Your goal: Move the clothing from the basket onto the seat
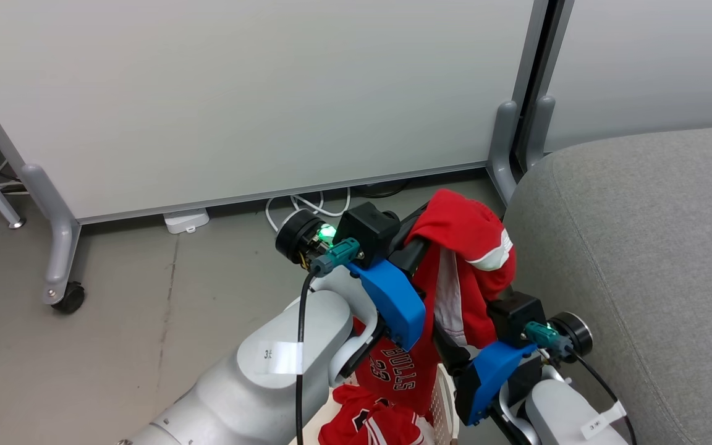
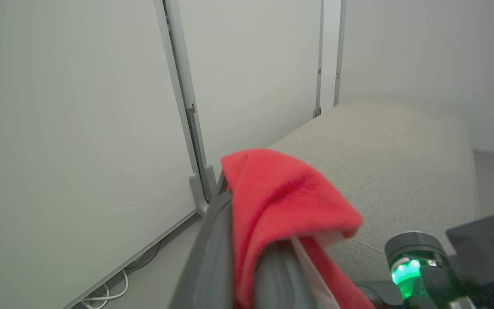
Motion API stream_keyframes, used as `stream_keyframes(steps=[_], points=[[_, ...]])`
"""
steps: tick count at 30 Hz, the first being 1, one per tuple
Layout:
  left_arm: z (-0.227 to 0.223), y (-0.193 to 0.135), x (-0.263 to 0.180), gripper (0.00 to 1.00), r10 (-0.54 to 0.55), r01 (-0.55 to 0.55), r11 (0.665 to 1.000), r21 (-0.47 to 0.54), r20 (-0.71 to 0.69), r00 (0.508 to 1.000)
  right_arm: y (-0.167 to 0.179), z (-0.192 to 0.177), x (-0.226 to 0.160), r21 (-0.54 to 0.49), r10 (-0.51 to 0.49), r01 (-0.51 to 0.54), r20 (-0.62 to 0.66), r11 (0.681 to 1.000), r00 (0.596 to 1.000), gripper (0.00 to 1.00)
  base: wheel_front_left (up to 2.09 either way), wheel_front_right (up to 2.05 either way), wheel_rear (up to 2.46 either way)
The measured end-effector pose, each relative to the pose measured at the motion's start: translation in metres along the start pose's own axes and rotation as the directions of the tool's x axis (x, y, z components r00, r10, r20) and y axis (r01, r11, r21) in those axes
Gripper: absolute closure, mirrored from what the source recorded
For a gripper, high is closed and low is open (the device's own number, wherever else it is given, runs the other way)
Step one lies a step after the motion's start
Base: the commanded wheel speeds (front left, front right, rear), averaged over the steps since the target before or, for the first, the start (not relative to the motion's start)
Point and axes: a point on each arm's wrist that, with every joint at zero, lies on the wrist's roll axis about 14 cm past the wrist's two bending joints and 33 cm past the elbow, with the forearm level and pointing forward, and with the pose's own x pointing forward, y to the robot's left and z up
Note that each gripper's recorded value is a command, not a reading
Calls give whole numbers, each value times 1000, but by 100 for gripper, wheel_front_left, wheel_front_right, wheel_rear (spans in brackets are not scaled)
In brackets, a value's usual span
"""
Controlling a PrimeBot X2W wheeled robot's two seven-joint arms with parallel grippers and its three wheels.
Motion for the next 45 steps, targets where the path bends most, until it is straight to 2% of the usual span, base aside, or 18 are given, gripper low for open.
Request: stream_keyframes(steps=[6, 7, 9, 10, 29, 30, 31, 32, 33, 34, 45], points=[[-1, -1, 0, 100, -4, 4, 1000, 1, -3, 1000, 3, 0, 8, -10, 23, -23, -17, 1000, 1000, 0, 0, 0, 0], [-1, -1, 0, 100, -2, 2, 1000, 0, -3, 1000, 4, -1, 8, -4, 26, -26, -22, 1000, 999, 15, 0, 0, 0], [-1, -1, 0, 100, -2, 2, 1000, -2, -4, 1000, 5, -3, 9, 9, 30, -29, -27, 1000, 999, 88, 0, 0, 0], [-2, -1, 0, 100, -2, 2, 1000, -4, -4, 1000, 5, -3, 10, 9, 31, -31, -28, 999, 999, 100, 0, 0, 0], [-1, -5, 3, 100, -12, 12, 1000, -3, -3, 1000, 2, -5, 9, 19, 26, -25, -19, 1000, 999, 100, 0, 0, 0], [-1, -6, 3, 97, -13, 13, 1000, -3, -2, 1000, 2, -4, 9, 18, 26, -25, -17, 1000, 1000, 100, 0, 0, 0], [-1, -6, 3, 82, -13, 13, 1000, -2, -3, 1000, 2, -4, 9, 19, 26, -25, -15, 999, 1000, 100, 0, 0, 0], [-1, -6, 3, 51, -13, 13, 1000, -2, -4, 1000, 2, -4, 9, 21, 25, -25, -16, 999, 1000, 100, 0, 0, 0], [-1, -6, 3, 8, -14, 14, 1000, -1, -5, 1000, 2, -4, 9, 22, 25, -25, -15, 999, 1000, 100, 0, 0, 0], [-2, -6, 3, 0, -14, 14, 1000, 0, -6, 1000, 2, -4, 8, 23, 25, -24, -15, 999, 1000, 100, 0, 0, 0], [-3, -5, 3, 0, -8, 8, 1000, 11, -10, 1000, 1, -4, 8, 28, 20, -20, -9, 999, 1000, 100, 0, 0, 0]])
